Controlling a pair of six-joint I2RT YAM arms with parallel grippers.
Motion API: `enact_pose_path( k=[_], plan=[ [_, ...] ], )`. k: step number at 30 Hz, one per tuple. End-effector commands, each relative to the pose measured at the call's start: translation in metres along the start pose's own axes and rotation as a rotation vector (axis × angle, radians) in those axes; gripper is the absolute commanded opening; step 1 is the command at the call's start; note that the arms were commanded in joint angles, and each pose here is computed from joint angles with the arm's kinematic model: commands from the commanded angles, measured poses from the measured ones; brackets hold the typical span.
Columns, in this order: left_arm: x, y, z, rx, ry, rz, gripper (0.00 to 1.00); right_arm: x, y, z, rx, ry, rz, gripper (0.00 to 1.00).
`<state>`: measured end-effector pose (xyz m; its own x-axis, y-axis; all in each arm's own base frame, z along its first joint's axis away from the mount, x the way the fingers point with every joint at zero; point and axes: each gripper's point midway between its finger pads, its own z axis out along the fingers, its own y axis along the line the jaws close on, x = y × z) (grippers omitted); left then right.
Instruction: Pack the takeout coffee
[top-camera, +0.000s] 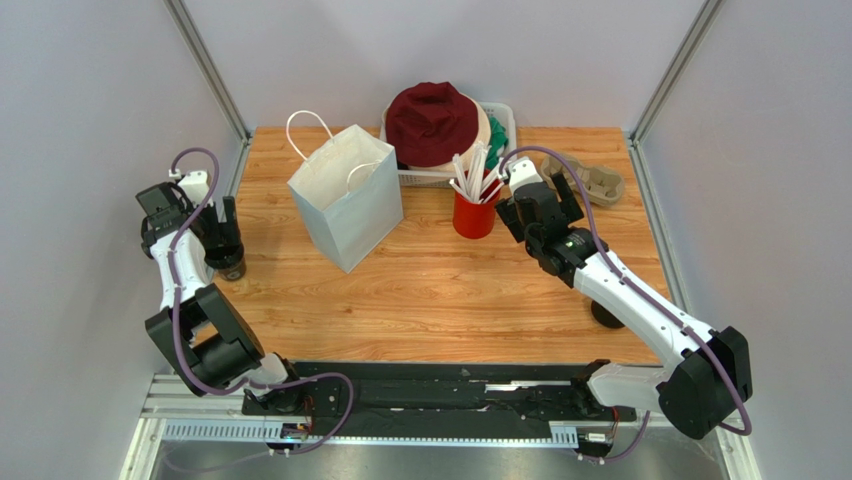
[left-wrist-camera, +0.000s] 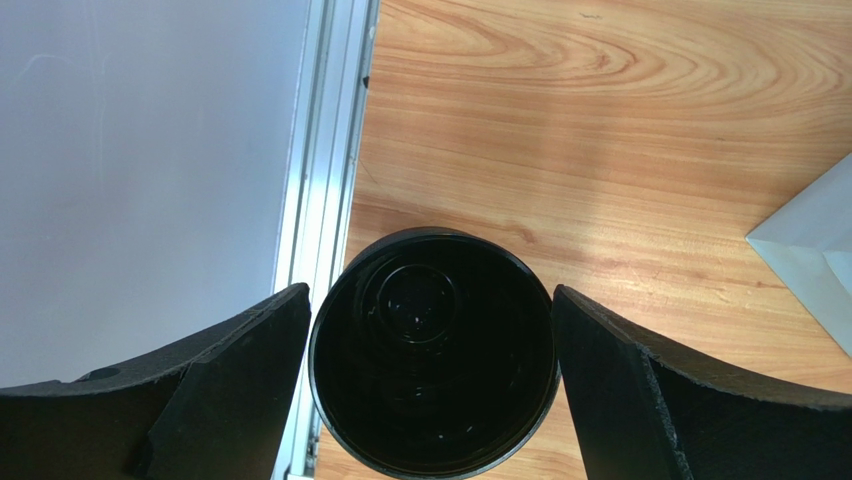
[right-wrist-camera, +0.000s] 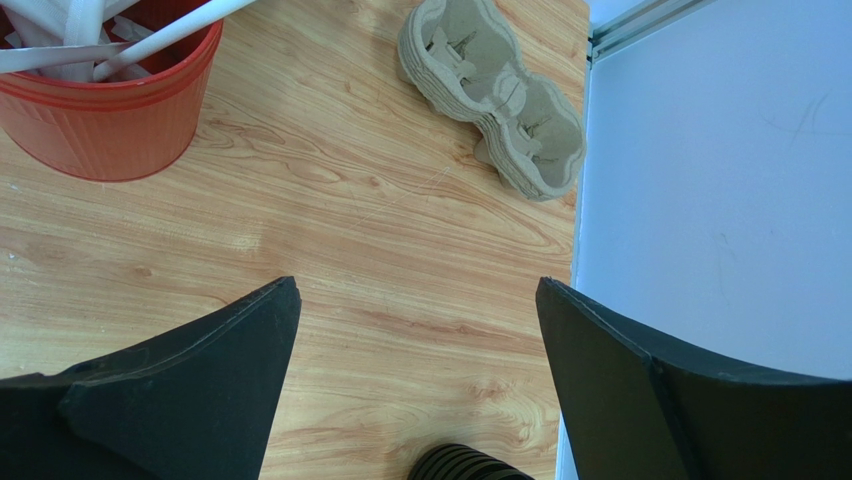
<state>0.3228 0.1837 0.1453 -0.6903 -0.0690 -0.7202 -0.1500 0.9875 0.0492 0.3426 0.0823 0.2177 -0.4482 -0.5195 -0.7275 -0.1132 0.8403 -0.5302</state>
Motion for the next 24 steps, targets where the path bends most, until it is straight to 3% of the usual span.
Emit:
enact_pose_path(
  k=[1, 24],
  plan=[
    [-0.008, 0.008, -0.013, -0.022, -0.018, 0.011, 0.99, -0.012, -0.004, 0.0, 0.012, -0.042, 0.036, 0.95],
    [-0.018, 0.022, -0.023, -0.044, -0.046, -0.024, 0.99, -0.011, -0.004, 0.0, 0.012, -0.04, 0.032, 0.95]
  ],
)
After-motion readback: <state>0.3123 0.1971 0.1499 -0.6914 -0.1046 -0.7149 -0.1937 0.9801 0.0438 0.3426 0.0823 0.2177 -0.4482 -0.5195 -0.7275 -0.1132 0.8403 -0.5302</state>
